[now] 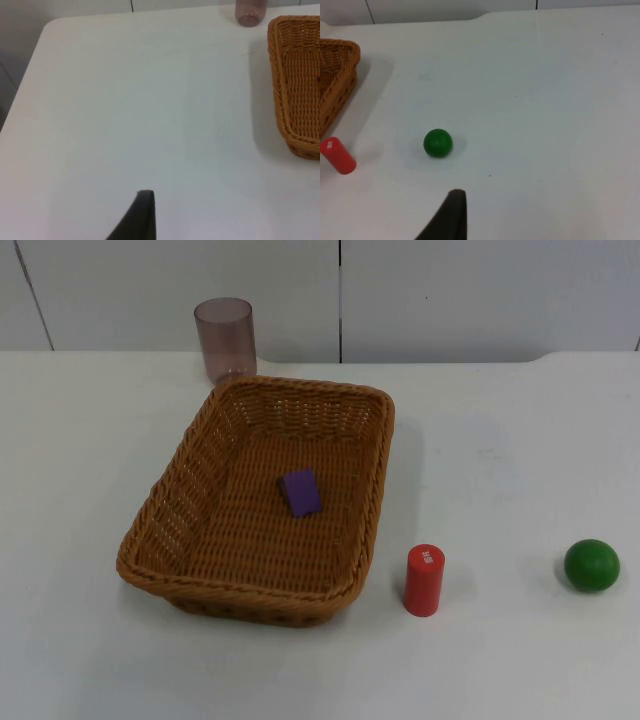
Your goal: Pick up the basket with the left hand and place the triangular block into the basket with the right hand.
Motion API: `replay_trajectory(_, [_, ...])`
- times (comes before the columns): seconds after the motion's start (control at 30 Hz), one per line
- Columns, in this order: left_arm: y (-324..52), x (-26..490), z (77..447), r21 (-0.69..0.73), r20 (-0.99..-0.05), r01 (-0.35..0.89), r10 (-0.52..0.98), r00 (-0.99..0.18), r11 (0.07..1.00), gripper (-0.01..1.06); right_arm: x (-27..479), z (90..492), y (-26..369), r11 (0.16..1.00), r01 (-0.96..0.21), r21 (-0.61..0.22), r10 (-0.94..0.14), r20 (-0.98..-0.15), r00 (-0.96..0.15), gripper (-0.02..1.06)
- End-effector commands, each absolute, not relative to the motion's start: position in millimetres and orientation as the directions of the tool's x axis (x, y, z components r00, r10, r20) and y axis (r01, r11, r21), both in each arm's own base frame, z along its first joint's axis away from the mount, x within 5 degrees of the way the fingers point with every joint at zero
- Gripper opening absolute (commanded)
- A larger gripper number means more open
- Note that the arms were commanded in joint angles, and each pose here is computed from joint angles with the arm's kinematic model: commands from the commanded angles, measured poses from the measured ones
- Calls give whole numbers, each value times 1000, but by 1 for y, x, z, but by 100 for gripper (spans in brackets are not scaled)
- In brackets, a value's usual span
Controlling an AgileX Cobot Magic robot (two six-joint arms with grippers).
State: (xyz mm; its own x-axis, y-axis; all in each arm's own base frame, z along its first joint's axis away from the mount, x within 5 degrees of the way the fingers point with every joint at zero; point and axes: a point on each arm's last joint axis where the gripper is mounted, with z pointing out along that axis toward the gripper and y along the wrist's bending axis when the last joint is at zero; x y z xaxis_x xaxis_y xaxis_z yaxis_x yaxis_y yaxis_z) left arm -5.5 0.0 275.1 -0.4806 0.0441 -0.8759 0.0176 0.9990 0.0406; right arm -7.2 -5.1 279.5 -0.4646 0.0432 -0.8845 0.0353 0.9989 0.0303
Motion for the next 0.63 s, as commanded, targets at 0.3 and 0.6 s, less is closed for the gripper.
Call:
replay_trajectory(0.3, [-1, -5, 275, 27, -880, 21, 34, -473, 999, 105, -7, 280, -4, 999, 16, 36, 40, -889, -457, 105])
replay_trajectory(0.6, [-1, -5, 275, 27, -880, 21, 34, -473, 999, 105, -7, 280, 0, 999, -42, 6, -14, -889, -458, 105])
